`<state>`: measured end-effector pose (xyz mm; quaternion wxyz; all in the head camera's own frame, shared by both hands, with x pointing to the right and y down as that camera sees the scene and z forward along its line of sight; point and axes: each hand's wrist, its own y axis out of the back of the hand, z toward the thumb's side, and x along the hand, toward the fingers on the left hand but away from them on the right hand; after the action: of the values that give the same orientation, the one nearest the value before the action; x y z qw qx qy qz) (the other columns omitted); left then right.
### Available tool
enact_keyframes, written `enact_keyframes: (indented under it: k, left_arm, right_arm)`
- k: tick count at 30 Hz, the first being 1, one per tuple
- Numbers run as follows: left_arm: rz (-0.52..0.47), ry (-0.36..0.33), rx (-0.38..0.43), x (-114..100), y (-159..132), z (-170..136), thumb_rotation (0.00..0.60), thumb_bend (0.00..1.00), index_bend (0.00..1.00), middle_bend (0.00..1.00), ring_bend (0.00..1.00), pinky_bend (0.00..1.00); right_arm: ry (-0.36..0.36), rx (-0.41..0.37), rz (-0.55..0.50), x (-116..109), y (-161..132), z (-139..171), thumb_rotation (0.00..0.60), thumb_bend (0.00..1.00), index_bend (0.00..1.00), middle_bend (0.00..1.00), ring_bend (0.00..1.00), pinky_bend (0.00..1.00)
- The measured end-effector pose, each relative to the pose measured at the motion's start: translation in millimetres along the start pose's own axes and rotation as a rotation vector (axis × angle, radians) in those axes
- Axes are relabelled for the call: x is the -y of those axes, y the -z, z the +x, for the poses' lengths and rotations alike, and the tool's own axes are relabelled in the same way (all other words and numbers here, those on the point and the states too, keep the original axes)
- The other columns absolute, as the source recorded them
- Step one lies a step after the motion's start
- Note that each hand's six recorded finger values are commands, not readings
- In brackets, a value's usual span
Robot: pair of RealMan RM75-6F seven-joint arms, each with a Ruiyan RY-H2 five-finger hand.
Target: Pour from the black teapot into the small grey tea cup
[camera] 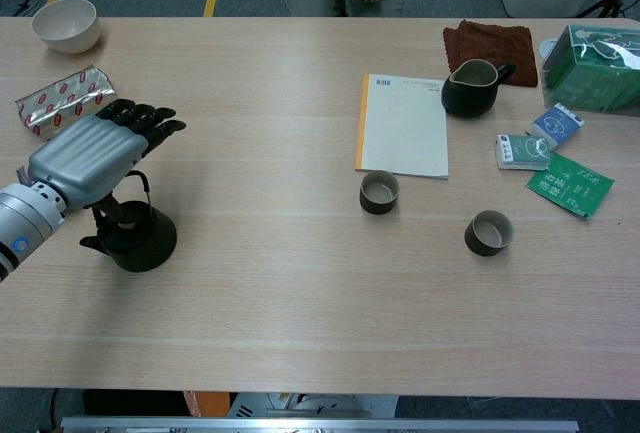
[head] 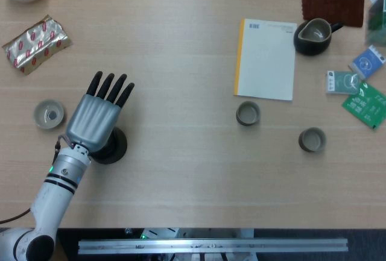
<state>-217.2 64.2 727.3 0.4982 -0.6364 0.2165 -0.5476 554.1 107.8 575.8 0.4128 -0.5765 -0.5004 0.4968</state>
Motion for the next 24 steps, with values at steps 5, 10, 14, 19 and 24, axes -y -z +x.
enact_keyframes:
  k: [5, 10, 14, 19, 24]
  left_arm:
    - [-0.058, 0.016, 0.029, -8, -10, 3, 0.600, 0.09, 0.00, 0.00, 0.00, 0.00]
    - [-0.098, 0.022, 0.051, -11, -19, 11, 0.600, 0.09, 0.00, 0.00, 0.00, 0.00]
    - [-0.110, 0.022, 0.044, -10, -20, 21, 0.600, 0.09, 0.00, 0.00, 0.00, 0.00]
    - [-0.124, 0.014, 0.012, -9, -16, 34, 0.600, 0.09, 0.00, 0.00, 0.00, 0.00]
    - [-0.129, 0.022, -0.034, -5, -8, 43, 0.600, 0.09, 0.00, 0.00, 0.00, 0.00]
  right_arm:
    - [0.000, 0.003, -0.003, 1, 1, 1, 0.600, 0.15, 0.27, 0.25, 0.14, 0.27]
    - [0.000, 0.006, -0.004, 1, 3, 2, 0.600, 0.15, 0.27, 0.25, 0.14, 0.27]
    - [0.005, 0.009, -0.004, 0, 4, 3, 0.600, 0.15, 0.27, 0.25, 0.14, 0.27]
    - [0.004, 0.015, -0.005, 0, 6, 4, 0.600, 0.15, 0.27, 0.25, 0.14, 0.27]
    - [0.005, 0.018, -0.005, 0, 7, 5, 0.600, 0.15, 0.27, 0.25, 0.14, 0.27]
